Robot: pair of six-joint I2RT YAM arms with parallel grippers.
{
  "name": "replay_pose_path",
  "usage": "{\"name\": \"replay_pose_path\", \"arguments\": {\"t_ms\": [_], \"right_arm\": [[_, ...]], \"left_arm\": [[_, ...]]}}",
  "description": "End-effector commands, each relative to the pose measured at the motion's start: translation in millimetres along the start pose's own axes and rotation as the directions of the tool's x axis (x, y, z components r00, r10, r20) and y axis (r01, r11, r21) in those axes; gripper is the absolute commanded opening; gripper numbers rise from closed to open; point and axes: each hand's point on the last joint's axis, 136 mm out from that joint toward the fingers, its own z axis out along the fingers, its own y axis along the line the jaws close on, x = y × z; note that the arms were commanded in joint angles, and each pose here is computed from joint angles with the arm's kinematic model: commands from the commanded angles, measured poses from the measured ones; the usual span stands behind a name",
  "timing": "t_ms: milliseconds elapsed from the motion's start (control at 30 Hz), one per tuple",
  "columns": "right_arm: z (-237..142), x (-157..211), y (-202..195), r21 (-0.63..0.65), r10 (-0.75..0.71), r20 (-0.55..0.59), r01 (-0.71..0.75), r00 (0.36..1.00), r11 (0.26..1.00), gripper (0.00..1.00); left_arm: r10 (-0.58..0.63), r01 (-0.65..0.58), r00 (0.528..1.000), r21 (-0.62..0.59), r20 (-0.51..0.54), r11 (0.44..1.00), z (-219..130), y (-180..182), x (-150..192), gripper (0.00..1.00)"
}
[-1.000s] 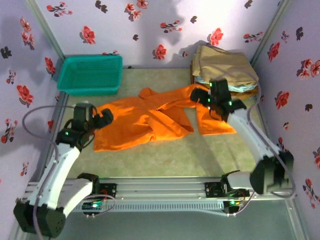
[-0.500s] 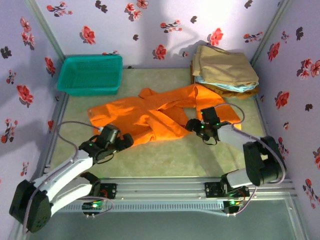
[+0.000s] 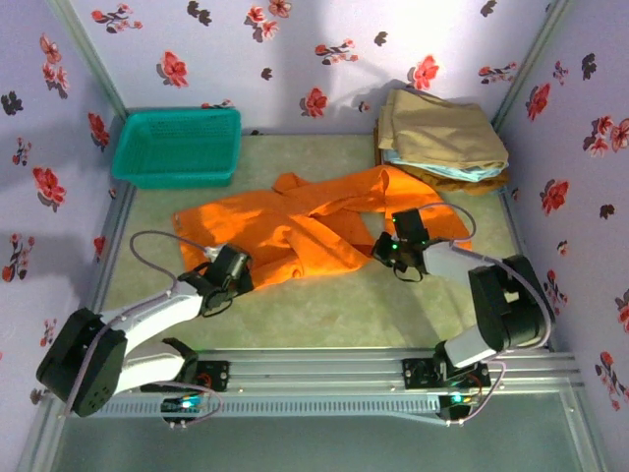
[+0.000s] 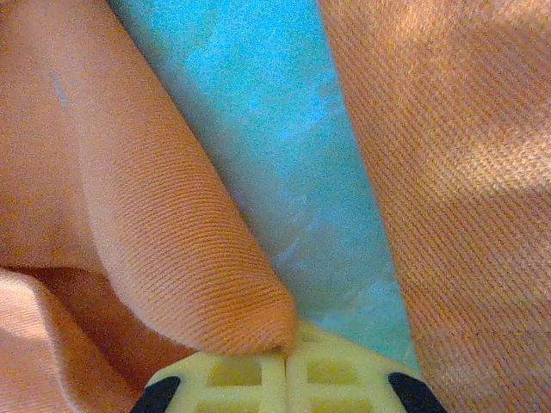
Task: Fold and stack the trousers
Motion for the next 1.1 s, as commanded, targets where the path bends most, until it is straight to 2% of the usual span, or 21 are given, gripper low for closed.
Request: {"name": "replay_pose_path", "arguments": {"t_ms": [0, 267, 600, 733, 833, 900, 967, 1067], "right_arm": [[-27.5, -16.7, 17.2, -0.013, -0.056, 0.078, 0.057, 0.995, 0.998, 0.00], [-99.5, -31.7, 35.4, -0.029, -0.106, 0.233, 0.116, 0.967, 0.993, 0.00], [-240.0, -33.7, 60.3, -0.071, -0.152, 0.463, 0.207, 0.873, 0.976, 0.00], [-289.4, -35.4, 70.4, -0.073, -0.164, 0.534, 0.239, 0.829, 0.968, 0.00], [-305.6, -37.8, 83.1, -0.113, -0.148, 0.554, 0.250, 0.819, 0.962, 0.00], [-303.5, -41.2, 94.7, -0.146, -0.143, 0.545, 0.262, 0.826, 0.954, 0.00], [-286.1, -51.8, 103.3, -0.136, -0.157, 0.516, 0.261, 0.842, 0.956, 0.00], [-237.6, -79.1, 123.9, -0.112, -0.196, 0.452, 0.273, 0.870, 0.956, 0.00]], "left_arm": [[0.033, -0.034, 0.995, 0.001, 0.090, 0.999, -21.5, -5.1, -25.6, 0.00], [0.022, -0.041, 0.983, 0.106, 0.181, 0.994, -106.6, -15.5, -58.4, 0.00], [0.022, -0.110, 0.952, 0.273, 0.306, 0.956, -224.7, -27.2, -88.9, 0.00], [0.014, -0.104, 0.932, 0.230, 0.362, 0.968, -254.4, -4.2, -97.3, 0.00], [0.008, -0.106, 0.921, 0.229, 0.390, 0.968, -269.6, -0.7, -104.4, 0.00], [0.017, -0.113, 0.918, 0.221, 0.395, 0.969, -270.8, -4.3, -108.8, 0.00], [0.057, -0.137, 0.922, 0.184, 0.384, 0.973, -259.0, -14.1, -113.4, 0.00], [0.112, -0.164, 0.927, 0.116, 0.359, 0.980, -226.4, -35.2, -125.3, 0.00]]}}
